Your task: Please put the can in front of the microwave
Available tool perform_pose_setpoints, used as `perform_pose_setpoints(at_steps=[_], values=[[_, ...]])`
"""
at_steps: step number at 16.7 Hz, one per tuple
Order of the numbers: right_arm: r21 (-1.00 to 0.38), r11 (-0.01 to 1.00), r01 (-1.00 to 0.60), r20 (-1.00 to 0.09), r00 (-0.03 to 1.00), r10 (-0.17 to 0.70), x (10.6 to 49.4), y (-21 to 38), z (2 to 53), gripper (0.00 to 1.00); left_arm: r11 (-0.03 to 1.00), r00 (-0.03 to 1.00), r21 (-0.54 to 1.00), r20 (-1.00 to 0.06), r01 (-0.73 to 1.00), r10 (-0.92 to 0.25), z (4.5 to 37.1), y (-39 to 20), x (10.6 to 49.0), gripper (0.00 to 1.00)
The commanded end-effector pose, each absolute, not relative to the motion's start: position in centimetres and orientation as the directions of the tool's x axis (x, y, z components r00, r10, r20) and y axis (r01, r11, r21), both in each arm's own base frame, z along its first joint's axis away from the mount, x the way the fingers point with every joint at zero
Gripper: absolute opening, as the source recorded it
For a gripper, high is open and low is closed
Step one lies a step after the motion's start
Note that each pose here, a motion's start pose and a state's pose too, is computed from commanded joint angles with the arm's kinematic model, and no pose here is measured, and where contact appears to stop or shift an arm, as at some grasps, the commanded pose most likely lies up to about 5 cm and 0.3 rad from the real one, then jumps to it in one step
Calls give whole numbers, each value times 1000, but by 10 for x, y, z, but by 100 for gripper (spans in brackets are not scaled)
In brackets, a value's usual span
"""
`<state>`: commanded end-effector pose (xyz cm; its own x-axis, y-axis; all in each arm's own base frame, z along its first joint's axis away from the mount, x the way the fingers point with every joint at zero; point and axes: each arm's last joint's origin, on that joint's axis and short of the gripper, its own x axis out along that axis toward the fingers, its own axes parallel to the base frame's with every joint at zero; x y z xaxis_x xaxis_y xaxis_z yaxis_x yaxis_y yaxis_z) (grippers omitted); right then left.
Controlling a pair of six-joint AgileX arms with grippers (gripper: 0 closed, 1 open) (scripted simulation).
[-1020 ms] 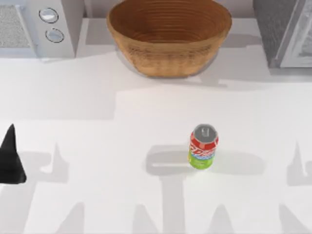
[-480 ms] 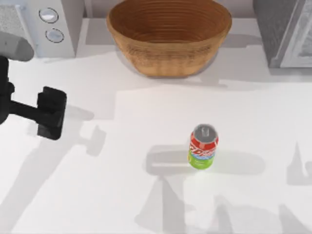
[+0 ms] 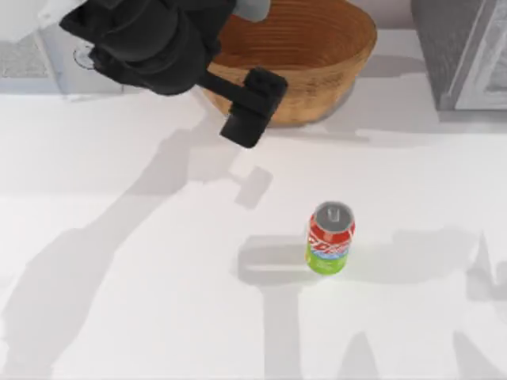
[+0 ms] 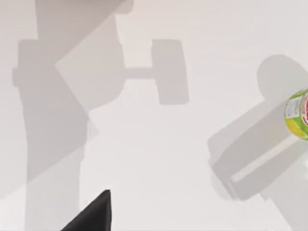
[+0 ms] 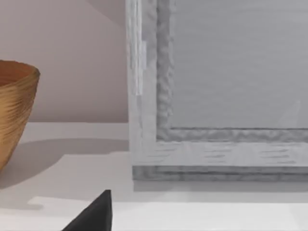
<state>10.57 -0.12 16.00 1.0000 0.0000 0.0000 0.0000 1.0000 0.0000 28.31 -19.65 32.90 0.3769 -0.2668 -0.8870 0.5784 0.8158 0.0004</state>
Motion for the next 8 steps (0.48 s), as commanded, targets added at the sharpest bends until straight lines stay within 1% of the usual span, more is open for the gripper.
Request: perform_pose_setpoints(at_steps=[2,4,8], values=[[0,1000,0,0,1000,0,106,-1,160,100,787,286,-5,-930,618,-231,317,-236,300,100],[0,1000,0,0,1000,0,106,-1,160,100,760,204,-8,-962,650,-184,299,-273,311,100],[0,1000,0,0,1000,0,106,-1,160,100,717,73,-6,-994,697,-79,254,-330,317,100]])
